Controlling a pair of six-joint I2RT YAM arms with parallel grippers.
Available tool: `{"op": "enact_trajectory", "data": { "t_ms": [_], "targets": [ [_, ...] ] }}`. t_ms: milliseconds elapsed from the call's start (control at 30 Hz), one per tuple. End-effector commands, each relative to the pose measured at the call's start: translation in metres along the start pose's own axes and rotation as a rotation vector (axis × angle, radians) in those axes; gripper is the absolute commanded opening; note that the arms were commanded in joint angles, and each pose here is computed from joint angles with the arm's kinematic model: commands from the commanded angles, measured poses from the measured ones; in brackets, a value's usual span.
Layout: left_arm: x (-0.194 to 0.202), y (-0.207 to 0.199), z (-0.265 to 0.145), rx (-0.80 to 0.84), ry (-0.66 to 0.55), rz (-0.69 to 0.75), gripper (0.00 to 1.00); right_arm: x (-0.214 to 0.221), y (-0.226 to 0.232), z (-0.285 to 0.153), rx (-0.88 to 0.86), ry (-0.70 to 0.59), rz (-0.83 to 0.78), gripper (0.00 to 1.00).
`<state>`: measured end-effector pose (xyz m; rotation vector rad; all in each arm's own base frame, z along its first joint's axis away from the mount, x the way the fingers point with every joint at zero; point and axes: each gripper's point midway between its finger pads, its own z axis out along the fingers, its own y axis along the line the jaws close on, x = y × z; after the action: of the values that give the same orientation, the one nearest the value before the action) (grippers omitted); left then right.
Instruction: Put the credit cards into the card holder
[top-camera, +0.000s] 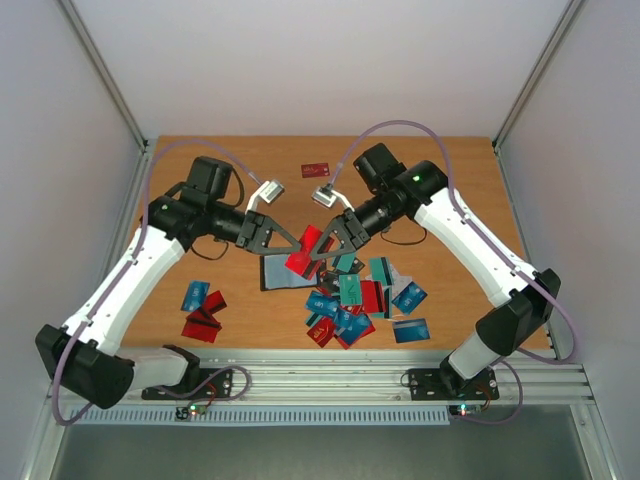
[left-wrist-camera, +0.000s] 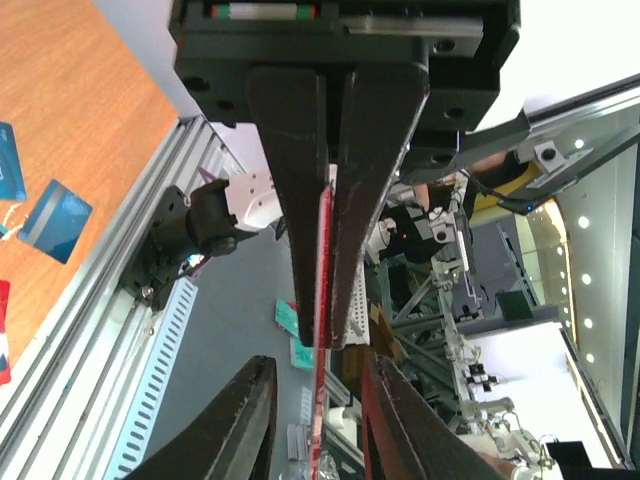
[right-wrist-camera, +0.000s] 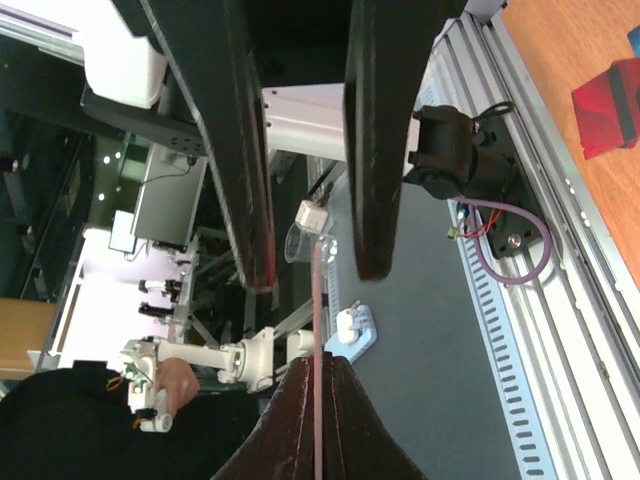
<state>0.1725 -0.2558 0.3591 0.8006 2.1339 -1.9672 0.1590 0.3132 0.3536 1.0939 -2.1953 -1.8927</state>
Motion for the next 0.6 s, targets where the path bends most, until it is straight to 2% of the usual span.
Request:
{"op": "enact_trajectory", "data": {
  "t_ms": [0, 167, 300, 367, 433, 467, 533, 567],
  "targets": [
    [0.013, -0.005, 0.007, 0.003, 0.044, 0.024, 0.25, 0.000, 0.000, 0.004, 0.014, 0.019, -0.025, 0.01],
    [0.017, -0.003, 0.012, -0.004, 0.059, 0.035, 0.14, -0.001, 0.001, 0.007, 0.023, 0.031, -0.025, 0.01],
    [0.017, -0.001, 0.014, -0.015, 0.057, 0.048, 0.01, 0.003, 0.000, 0.011, 0.026, 0.050, -0.019, 0.01],
    [0.016, 0.001, 0.014, -0.024, 0.048, 0.057, 0.00, 0.004, -0.001, 0.012, 0.034, 0.053, -0.020, 0.01],
    [0.013, 0.005, 0.014, -0.055, 0.024, 0.071, 0.00, 0.003, -0.007, 0.011, 0.080, 0.051, -0.012, 0.10],
    [0.010, 0.009, 0.012, -0.086, 0.001, 0.069, 0.00, 0.002, -0.013, 0.010, 0.119, 0.047, -0.003, 0.17],
    [0.004, 0.024, 0.007, -0.161, -0.061, 0.069, 0.00, -0.001, -0.031, 0.008, 0.207, 0.027, 0.027, 0.40],
    [0.002, 0.035, 0.002, -0.199, -0.099, 0.040, 0.00, -0.003, -0.041, 0.007, 0.247, 0.007, 0.044, 0.48]
  ]
}}
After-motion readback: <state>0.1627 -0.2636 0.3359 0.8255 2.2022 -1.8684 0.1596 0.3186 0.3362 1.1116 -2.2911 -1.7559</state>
